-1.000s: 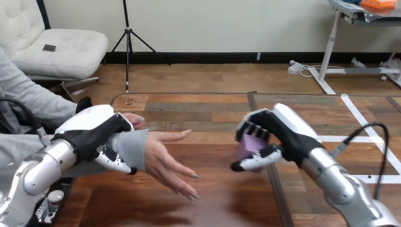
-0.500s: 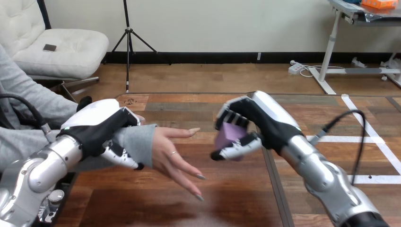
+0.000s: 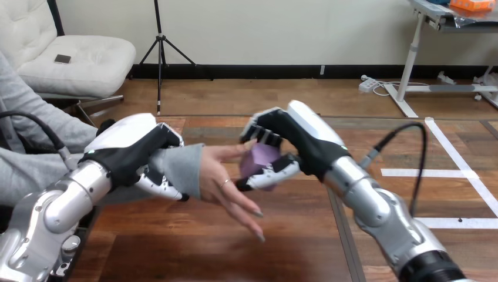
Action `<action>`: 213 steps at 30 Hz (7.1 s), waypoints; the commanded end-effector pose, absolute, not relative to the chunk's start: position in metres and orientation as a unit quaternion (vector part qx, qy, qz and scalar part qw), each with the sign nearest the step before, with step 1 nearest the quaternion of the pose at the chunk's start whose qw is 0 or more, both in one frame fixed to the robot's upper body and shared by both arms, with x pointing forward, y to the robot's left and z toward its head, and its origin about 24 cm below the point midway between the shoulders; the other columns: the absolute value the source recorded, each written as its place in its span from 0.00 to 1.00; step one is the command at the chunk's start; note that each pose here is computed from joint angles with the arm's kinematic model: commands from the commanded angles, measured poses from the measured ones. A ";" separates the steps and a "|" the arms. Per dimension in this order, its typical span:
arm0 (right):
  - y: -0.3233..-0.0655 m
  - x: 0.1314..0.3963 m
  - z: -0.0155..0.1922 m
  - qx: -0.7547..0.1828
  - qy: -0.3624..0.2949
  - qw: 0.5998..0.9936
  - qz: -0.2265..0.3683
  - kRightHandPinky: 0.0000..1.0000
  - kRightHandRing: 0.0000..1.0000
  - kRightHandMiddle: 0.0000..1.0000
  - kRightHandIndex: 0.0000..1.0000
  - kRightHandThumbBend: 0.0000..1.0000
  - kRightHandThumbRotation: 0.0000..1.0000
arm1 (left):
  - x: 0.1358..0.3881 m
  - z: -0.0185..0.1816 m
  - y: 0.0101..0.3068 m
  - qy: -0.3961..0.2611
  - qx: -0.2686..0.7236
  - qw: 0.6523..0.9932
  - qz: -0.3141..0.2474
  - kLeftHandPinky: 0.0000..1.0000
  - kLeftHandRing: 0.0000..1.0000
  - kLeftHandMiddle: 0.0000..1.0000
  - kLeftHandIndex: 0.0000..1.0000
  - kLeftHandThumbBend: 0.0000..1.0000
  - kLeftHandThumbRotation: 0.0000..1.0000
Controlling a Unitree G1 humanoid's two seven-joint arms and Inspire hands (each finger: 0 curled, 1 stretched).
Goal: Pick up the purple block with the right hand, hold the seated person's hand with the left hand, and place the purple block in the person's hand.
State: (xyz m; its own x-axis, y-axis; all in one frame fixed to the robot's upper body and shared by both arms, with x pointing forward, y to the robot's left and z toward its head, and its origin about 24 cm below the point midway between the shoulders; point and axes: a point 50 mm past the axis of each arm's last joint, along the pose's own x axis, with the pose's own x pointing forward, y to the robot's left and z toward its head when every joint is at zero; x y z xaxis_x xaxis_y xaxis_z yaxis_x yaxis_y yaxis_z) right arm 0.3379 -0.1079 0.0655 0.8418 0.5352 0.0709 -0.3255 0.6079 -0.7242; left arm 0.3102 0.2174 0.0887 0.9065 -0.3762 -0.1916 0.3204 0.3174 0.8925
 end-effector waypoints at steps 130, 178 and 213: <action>-0.149 0.329 0.089 -0.284 -0.134 0.914 0.257 0.66 0.75 0.77 0.79 1.00 1.00 | 0.312 0.125 0.201 -0.176 0.460 0.843 -0.218 0.64 0.77 0.81 0.78 1.00 0.87; -0.196 0.275 0.045 -0.174 -0.080 0.963 0.190 0.87 0.91 0.92 0.94 1.00 1.00 | 0.247 0.045 0.228 -0.132 0.302 0.935 -0.132 0.96 1.00 0.98 0.95 1.00 1.00; -0.192 0.221 0.010 0.072 -0.069 0.987 0.125 0.91 0.92 0.92 0.93 1.00 1.00 | 0.174 0.005 0.207 -0.160 0.018 0.987 -0.016 0.99 0.98 0.95 0.93 0.86 1.00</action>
